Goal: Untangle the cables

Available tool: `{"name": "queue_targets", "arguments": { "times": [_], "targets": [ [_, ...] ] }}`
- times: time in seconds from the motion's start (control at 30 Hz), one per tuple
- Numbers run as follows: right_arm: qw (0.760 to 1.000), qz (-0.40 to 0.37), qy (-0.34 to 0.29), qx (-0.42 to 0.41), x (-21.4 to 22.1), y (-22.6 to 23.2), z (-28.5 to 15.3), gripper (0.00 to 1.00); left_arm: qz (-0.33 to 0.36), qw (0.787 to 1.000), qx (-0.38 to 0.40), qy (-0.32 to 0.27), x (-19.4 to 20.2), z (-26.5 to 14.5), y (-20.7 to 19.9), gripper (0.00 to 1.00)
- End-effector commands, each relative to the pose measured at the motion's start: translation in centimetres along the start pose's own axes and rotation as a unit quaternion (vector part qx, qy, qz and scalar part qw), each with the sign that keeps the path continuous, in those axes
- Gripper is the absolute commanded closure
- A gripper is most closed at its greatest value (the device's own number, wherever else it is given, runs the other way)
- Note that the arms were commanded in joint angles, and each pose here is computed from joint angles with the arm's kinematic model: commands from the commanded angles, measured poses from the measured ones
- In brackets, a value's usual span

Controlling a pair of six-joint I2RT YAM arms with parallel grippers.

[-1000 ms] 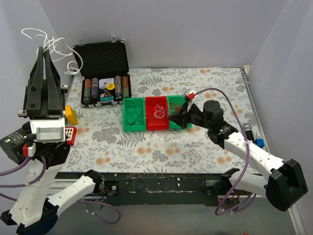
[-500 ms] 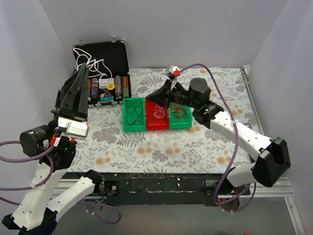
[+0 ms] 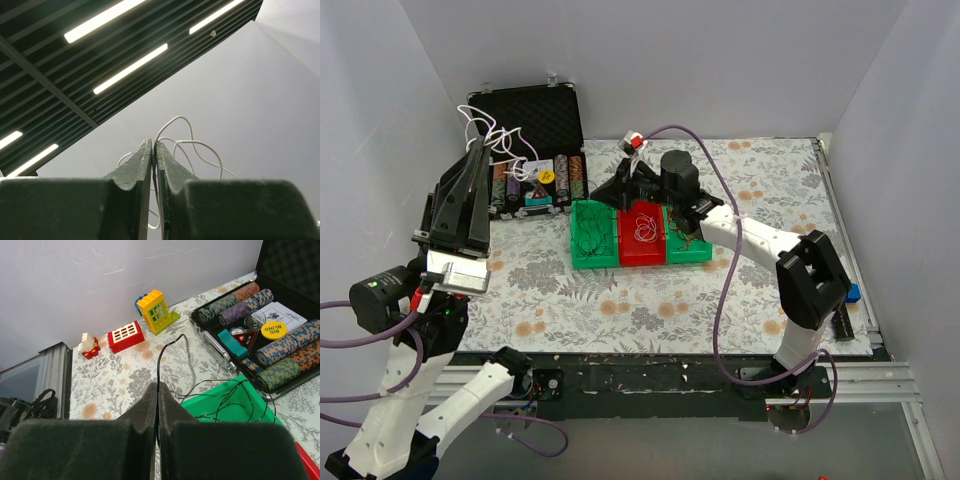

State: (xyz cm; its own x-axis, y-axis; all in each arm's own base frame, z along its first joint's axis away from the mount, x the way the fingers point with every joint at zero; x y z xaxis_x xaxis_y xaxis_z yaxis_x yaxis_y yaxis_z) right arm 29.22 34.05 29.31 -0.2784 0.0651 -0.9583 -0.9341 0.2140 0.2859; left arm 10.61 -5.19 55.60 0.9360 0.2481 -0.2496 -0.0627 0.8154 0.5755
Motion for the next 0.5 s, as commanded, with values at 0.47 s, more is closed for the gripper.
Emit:
{"name": "queue_targets", "arguments": {
  "times": [0.47],
  "targets": [
    [0.999,0.038,0.001,0.036,4.1,-4.6,4.8,0.99,0.005,1.000,0.011,0.010,0.4,-0.6,-0.3,0.94]
  ]
}}
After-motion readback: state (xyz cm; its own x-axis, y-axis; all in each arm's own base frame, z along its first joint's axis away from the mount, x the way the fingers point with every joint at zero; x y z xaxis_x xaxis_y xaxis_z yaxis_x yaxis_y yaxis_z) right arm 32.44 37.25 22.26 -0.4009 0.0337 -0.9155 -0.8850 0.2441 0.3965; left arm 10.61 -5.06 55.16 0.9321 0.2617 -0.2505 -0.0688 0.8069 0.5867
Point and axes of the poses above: each gripper's point midway between its finger pads, its own z axis out along the fingers, its own y axis along the line the jaws close on, x = y × z, the point moved 10 cm from there along -z, back along the fingers, and after that the axes turned 1 degree about z, right-handed, at the moved point
